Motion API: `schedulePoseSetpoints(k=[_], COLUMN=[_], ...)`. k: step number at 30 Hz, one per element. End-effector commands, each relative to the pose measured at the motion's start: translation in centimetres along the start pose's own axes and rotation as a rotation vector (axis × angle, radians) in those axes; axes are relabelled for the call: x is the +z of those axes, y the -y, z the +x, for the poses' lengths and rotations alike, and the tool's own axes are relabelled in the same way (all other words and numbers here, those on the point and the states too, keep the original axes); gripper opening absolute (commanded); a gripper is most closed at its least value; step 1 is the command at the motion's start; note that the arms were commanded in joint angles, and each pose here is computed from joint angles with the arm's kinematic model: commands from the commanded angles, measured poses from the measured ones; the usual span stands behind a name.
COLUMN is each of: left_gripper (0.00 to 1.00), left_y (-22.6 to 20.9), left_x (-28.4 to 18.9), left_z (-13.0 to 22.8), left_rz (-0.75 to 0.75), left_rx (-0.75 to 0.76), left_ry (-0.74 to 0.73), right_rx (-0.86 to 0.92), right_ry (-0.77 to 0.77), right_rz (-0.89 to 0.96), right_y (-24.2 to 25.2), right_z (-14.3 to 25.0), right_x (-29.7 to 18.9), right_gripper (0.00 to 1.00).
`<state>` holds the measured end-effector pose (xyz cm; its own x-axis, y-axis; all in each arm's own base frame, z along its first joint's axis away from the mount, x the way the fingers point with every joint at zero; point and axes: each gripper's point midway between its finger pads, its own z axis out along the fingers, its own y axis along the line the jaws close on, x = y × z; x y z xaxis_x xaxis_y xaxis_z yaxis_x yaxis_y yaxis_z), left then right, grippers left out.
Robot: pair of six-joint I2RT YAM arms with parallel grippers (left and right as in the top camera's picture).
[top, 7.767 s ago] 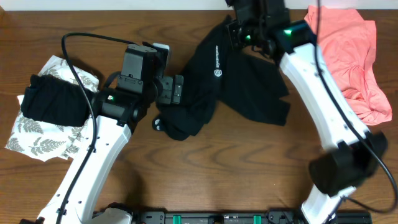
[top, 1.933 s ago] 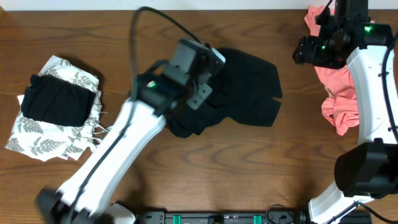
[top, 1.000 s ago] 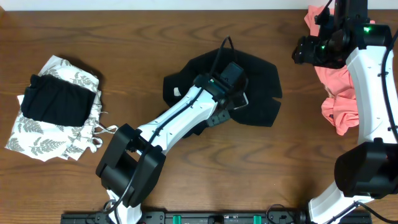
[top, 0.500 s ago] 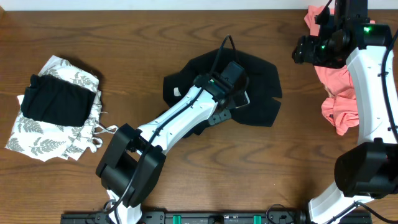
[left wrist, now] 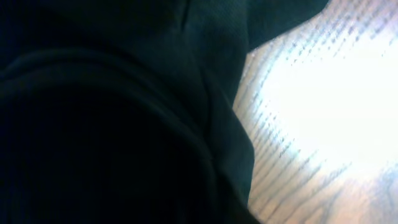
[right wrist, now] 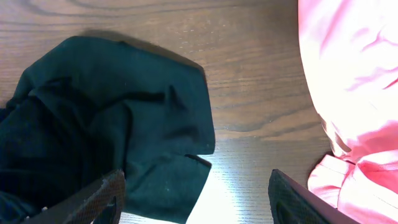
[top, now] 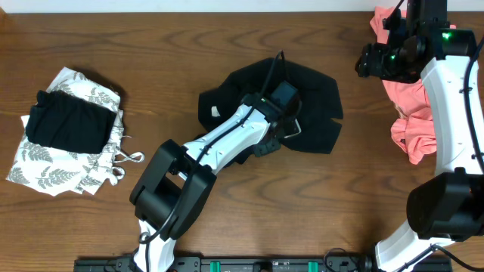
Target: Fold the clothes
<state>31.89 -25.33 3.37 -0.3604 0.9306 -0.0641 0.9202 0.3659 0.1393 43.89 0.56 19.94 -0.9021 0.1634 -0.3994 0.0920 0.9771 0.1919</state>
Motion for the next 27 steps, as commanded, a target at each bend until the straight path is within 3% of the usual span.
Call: schedulePoseSetpoints(k=[1, 9, 17, 27], left_gripper=[0.09, 0.07, 0.06, 0.06], left_y=[-1.7, -3.4, -5.6, -9.0], left_x=[-3.7, -12.1, -19.3, -23.8], left_z=[-1.0, -1.7, 0.1, 3.5], left_rz=[-0.071, -0.171, -0.265, -0.373], left_rx=[-0.049, -0.121, -0.271, -0.388], left_ry=[0.06, 0.247, 0.408, 0.492], right_rx=[-0.018, -0.016, -0.015, -0.031], right_ry=[-0.009, -0.011, -0.034, -0.168], right_rz=[-0.006, -0.011, -0.008, -0.08], right_y=[-0.3, -0.4, -0.4, -0.2], right_z=[0.2, 0.2, 0.9, 6.7], right_x=[0.3, 0.3, 0.7, 7.0], right_gripper=[0.72, 0.71, 0.75, 0.75])
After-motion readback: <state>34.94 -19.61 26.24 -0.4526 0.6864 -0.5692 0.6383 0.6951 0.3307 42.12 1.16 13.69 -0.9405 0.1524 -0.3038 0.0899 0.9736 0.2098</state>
